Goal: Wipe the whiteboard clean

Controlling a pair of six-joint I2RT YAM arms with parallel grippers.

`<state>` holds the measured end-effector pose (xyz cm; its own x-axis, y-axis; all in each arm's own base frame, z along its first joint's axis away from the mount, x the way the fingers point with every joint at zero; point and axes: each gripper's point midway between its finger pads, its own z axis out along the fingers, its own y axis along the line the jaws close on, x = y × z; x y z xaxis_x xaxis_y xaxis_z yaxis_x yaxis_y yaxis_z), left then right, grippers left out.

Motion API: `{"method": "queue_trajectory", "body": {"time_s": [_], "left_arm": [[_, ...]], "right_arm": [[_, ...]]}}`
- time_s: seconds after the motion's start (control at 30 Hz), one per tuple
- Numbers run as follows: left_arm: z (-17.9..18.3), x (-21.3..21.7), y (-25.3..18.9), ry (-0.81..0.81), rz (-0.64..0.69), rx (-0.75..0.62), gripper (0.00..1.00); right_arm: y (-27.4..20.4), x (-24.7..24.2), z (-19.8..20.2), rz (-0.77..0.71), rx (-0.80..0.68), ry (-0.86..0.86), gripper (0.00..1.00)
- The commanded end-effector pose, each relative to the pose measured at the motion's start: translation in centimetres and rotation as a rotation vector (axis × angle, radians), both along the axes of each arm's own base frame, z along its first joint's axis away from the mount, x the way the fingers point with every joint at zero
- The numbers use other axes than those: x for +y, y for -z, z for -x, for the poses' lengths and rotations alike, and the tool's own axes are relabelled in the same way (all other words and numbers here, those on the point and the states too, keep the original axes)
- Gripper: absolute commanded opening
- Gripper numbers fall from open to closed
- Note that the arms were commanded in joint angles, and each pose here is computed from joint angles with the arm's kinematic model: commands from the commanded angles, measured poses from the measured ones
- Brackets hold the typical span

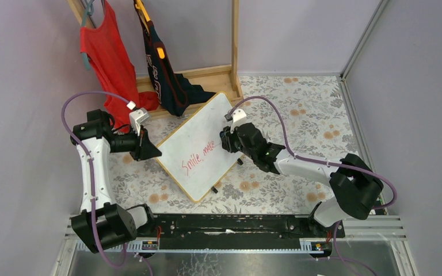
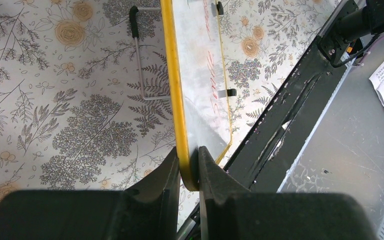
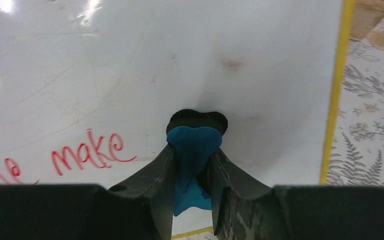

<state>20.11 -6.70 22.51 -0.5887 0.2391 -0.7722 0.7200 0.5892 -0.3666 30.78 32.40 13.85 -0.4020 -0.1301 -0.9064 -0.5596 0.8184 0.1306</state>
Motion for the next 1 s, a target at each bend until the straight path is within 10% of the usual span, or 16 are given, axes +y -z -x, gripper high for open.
{"method": "queue_trajectory", "body": {"time_s": [0.0, 0.37, 0.97], "left_arm": [[0.9, -0.1, 1.3, 0.052, -0.053, 0.002, 0.00], [0.9, -0.2, 1.2, 0.054, -0.048, 0.004, 0.00], [1.0, -0.3, 1.2, 0.056, -0.051, 0.006, 0.00]], "right_arm": [[-1.9, 4.7, 3.2, -0.064, -0.002, -0.121, 0.01], [-3.0, 9.5, 7.1, -0.105, -0.001, -0.230, 0.01], [-0.6, -1.3, -0.8, 0.054, -0.042, 0.044, 0.00]]}}
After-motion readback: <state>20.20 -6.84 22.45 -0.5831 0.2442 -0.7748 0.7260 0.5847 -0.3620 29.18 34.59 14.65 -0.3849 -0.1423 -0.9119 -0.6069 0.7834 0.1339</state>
